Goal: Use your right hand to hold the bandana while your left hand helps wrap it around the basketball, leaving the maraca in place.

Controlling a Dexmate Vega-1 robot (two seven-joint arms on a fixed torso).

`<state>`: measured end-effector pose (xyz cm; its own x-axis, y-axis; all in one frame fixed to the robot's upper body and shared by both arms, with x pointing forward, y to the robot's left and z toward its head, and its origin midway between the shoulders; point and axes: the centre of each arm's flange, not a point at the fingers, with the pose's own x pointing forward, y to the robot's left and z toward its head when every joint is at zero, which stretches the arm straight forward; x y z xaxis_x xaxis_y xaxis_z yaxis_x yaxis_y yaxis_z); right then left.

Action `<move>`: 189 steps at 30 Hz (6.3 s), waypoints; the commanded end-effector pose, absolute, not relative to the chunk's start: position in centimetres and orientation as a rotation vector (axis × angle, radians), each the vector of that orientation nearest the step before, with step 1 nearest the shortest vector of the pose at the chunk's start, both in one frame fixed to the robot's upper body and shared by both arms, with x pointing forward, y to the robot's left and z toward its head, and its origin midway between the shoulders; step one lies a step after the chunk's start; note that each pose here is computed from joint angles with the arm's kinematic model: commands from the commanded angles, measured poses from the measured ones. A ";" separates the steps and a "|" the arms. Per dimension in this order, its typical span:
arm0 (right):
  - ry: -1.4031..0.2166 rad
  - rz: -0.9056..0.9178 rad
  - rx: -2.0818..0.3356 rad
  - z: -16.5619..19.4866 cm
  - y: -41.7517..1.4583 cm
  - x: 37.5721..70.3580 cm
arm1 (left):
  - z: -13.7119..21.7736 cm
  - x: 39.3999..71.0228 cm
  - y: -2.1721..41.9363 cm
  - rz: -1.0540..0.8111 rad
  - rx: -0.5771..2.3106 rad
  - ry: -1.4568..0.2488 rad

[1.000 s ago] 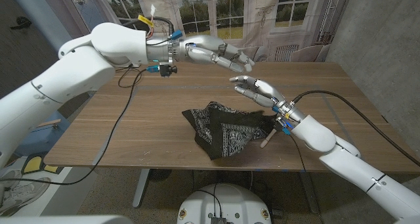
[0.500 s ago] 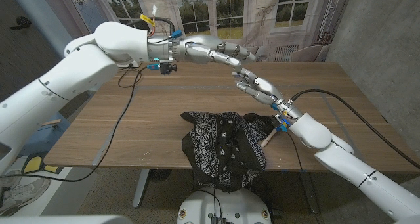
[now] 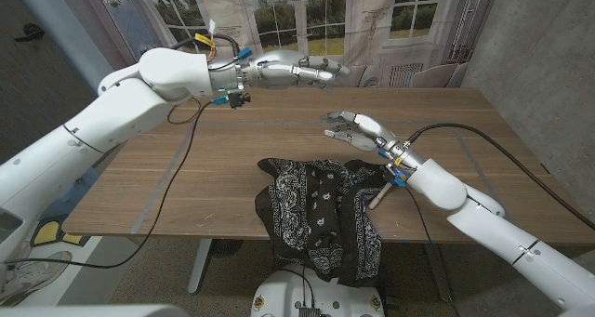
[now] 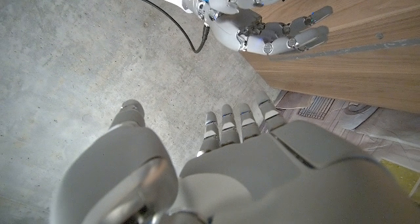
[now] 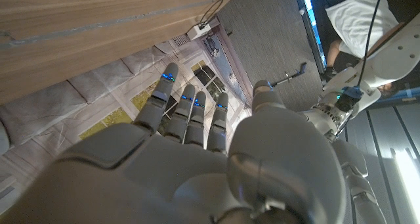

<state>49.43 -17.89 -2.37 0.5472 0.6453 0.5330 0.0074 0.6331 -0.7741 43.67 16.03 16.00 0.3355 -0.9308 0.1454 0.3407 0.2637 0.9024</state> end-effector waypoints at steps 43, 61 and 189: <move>-0.715 0.556 -1.489 -4.9 -10.0 47.8 | 17.2 44.7 21.9 -0.585 0.562 -0.952; -0.682 0.592 -1.759 -5.5 -6.8 48.5 | 17.7 46.1 21.6 -0.653 0.523 -0.939; -1.350 -0.424 -0.897 9.0 -15.8 56.6 | 19.1 38.4 22.4 -0.478 0.543 -1.369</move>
